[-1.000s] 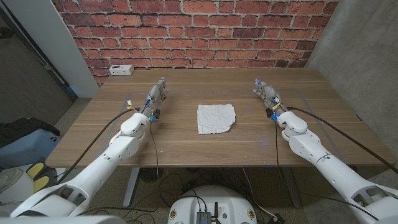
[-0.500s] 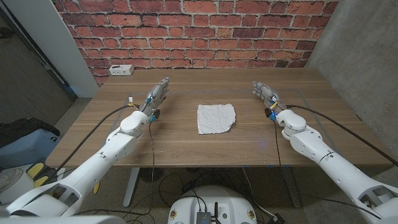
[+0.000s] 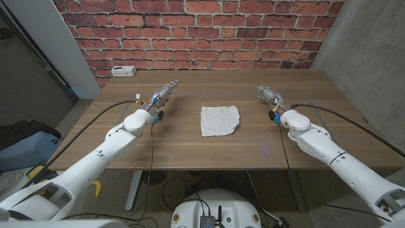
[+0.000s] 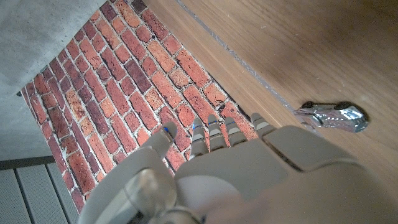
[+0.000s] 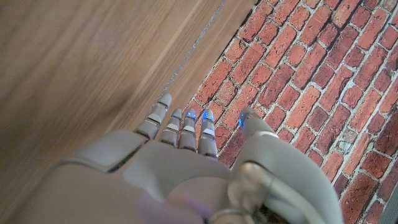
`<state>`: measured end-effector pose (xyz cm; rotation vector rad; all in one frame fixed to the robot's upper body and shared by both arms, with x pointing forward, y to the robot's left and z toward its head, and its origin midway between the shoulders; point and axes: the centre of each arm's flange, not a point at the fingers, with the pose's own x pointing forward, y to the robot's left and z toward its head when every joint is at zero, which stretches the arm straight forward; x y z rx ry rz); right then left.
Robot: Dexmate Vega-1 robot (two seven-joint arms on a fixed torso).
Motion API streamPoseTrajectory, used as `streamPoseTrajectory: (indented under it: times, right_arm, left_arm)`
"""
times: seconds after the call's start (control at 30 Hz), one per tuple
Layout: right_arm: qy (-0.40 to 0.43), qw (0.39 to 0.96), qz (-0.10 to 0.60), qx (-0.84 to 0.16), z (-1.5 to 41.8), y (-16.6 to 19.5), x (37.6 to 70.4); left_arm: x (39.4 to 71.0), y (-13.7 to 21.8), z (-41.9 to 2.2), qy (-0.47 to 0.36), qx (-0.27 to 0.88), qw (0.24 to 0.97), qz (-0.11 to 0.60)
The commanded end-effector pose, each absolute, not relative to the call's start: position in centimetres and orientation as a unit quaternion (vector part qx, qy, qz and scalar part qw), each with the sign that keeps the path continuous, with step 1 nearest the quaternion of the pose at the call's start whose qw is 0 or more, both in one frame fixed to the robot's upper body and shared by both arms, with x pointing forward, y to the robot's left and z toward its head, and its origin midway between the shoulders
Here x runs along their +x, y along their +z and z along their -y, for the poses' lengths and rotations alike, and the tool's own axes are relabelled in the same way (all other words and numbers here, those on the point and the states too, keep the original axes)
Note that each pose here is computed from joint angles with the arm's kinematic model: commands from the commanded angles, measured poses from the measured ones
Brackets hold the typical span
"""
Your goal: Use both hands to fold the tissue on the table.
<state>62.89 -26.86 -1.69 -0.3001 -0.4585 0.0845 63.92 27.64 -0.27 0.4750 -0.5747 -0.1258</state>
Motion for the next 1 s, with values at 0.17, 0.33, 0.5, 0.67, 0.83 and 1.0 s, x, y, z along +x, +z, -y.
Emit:
streamPoseTrajectory:
  times: [0.17, 0.33, 0.5, 0.67, 0.83, 1.0]
  right_arm:
    - [0.002, 0.95, 0.181, -0.253, 25.6, -1.7, 61.3]
    - [-0.006, 0.946, 0.171, -0.274, 25.1, -1.9, 60.8]
    - [-0.013, 0.941, 0.162, -0.295, 24.7, -2.1, 60.2]
    - [-0.018, 0.936, 0.154, -0.315, 24.4, -2.3, 59.4]
    - [-0.026, 0.932, 0.142, -0.332, 24.0, -2.5, 58.7]
    - [-0.028, 0.931, 0.132, -0.339, 23.8, -3.0, 58.2]
  left_arm:
    - [62.9, 0.7, -25.9, -0.04, 0.371, 0.888, 0.27]
    - [62.5, 0.8, -25.1, -0.034, 0.418, 0.868, 0.265]
    - [62.2, 1.1, -24.2, -0.029, 0.457, 0.849, 0.264]
    - [61.8, 1.1, -23.1, -0.033, 0.493, 0.829, 0.262]
    - [61.5, 0.7, -22.4, -0.033, 0.511, 0.818, 0.261]
    - [61.4, 0.4, -21.9, -0.042, 0.521, 0.812, 0.26]
